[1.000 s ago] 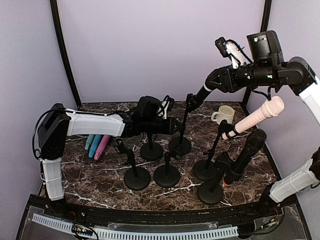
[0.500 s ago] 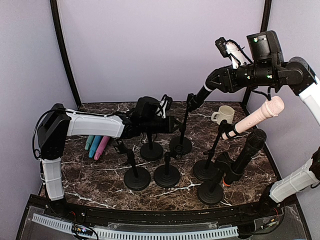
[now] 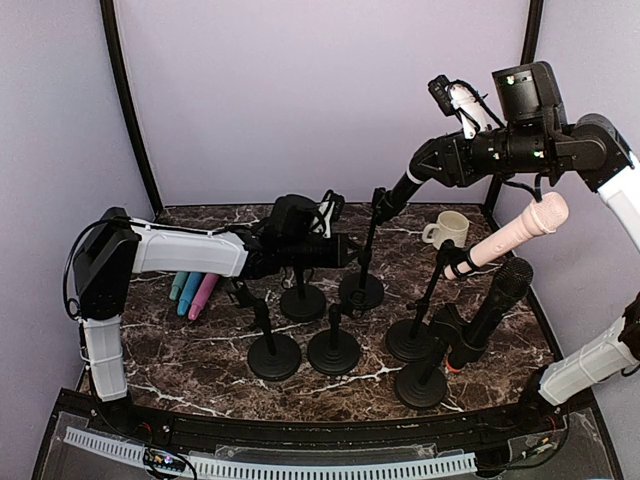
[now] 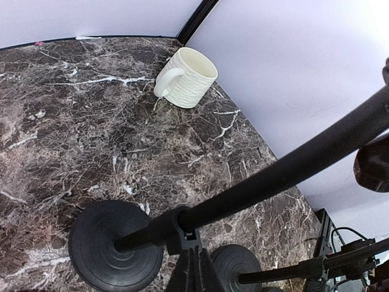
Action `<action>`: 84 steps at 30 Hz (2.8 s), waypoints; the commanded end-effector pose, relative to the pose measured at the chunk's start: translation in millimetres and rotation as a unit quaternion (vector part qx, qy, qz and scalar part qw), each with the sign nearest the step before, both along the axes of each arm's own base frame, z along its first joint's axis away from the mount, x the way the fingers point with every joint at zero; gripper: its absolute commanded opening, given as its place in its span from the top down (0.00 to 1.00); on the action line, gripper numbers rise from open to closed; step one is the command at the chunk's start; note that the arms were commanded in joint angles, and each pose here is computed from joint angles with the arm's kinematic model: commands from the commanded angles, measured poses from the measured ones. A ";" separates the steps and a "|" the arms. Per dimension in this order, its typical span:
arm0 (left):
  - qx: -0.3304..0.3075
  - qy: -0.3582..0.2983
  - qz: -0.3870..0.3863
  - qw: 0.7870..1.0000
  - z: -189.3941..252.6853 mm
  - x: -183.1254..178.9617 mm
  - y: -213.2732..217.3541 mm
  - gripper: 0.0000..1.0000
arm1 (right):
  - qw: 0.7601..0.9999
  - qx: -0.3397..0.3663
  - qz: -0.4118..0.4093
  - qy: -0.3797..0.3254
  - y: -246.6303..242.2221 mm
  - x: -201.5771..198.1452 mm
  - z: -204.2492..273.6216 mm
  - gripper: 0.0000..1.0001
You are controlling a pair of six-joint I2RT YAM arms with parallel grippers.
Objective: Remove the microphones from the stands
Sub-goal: Unscrew the knob on the microphone stand.
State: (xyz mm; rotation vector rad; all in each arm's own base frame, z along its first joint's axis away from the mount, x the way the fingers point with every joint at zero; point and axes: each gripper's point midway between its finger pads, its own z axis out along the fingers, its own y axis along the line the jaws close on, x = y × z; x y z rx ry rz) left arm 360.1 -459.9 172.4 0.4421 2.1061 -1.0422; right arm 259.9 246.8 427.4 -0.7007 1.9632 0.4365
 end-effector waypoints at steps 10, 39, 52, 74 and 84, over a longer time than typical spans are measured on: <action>0.169 0.036 0.018 0.985 -69.7 -4.2 40.3 0.96 | 0.997 0.058 0.016 -0.045 5.1 -9.2 39.6 0.71; 0.087 -0.067 0.009 0.994 54.0 5.3 22.1 0.65 | 0.998 0.033 -0.011 -0.050 7.5 5.6 29.5 0.06; 0.065 -0.039 -0.007 0.997 40.8 1.9 10.2 0.59 | 0.999 0.025 -0.008 -0.033 19.7 14.0 15.4 0.29; 0.058 0.011 -0.015 0.998 -3.4 -2.5 2.4 0.72 | 0.999 0.029 -0.008 -0.031 18.5 12.4 12.9 0.30; 0.066 0.015 -0.010 0.998 -12.1 -0.1 2.6 0.66 | 0.999 0.031 -0.007 -0.033 18.4 11.8 14.4 0.30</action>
